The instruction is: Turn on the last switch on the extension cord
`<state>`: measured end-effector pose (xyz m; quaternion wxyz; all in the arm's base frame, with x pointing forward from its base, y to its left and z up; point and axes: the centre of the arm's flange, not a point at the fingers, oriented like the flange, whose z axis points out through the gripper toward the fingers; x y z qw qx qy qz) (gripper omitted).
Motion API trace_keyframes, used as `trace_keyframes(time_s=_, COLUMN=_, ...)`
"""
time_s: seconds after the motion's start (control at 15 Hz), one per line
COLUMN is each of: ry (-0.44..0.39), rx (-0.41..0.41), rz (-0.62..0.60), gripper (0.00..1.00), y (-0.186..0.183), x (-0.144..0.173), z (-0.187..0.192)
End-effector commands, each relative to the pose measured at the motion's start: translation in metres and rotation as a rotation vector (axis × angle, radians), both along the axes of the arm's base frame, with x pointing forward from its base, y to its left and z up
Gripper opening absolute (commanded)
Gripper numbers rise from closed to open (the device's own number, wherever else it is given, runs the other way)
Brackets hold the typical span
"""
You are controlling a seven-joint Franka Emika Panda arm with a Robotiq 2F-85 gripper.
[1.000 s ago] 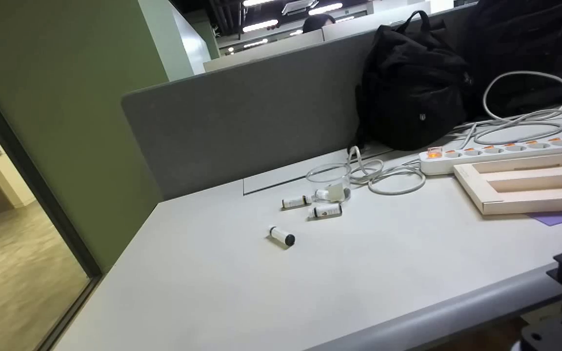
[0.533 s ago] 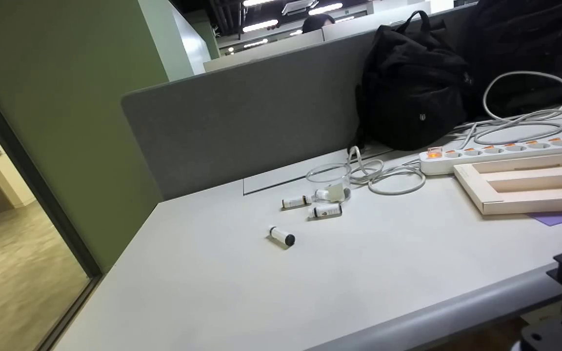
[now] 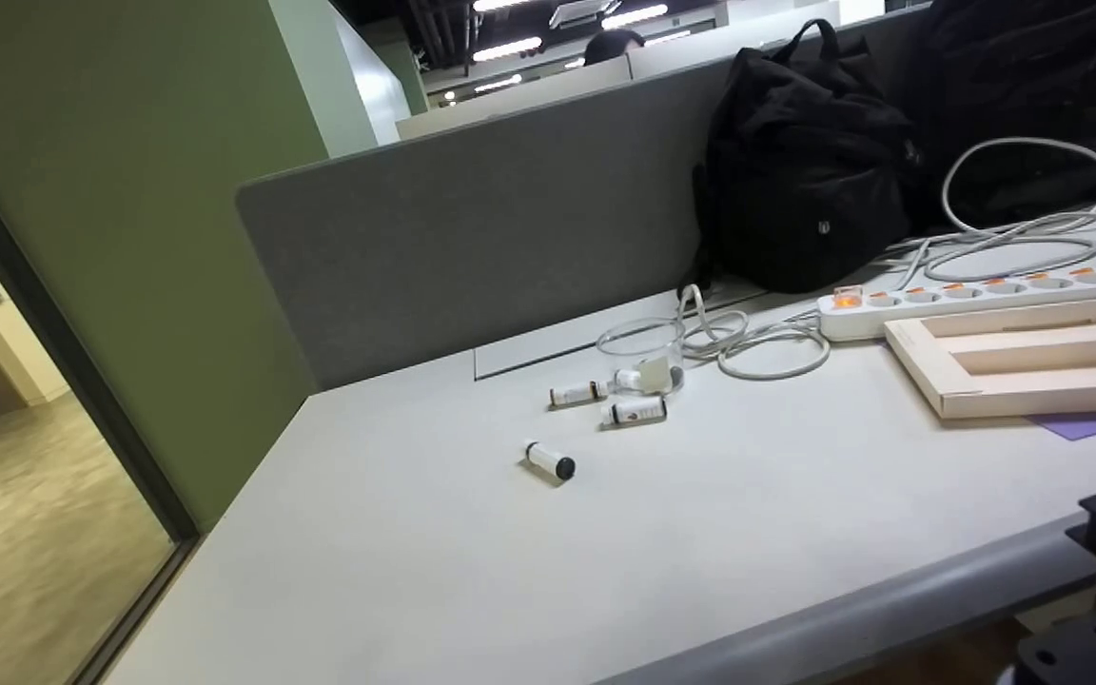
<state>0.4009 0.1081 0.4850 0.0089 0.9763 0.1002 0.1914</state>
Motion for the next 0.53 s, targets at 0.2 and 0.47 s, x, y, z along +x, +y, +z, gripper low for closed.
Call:
trace_keyframes(time_s=0.2, ry=0.025, rx=0.053, rz=-0.283, gripper=1.00, y=-0.120, x=0.116, z=-0.082)
trace_keyframes(time_s=0.47, ry=0.138, rx=0.058, rz=-0.428, gripper=1.00, y=-0.211, x=0.142, z=-0.113)
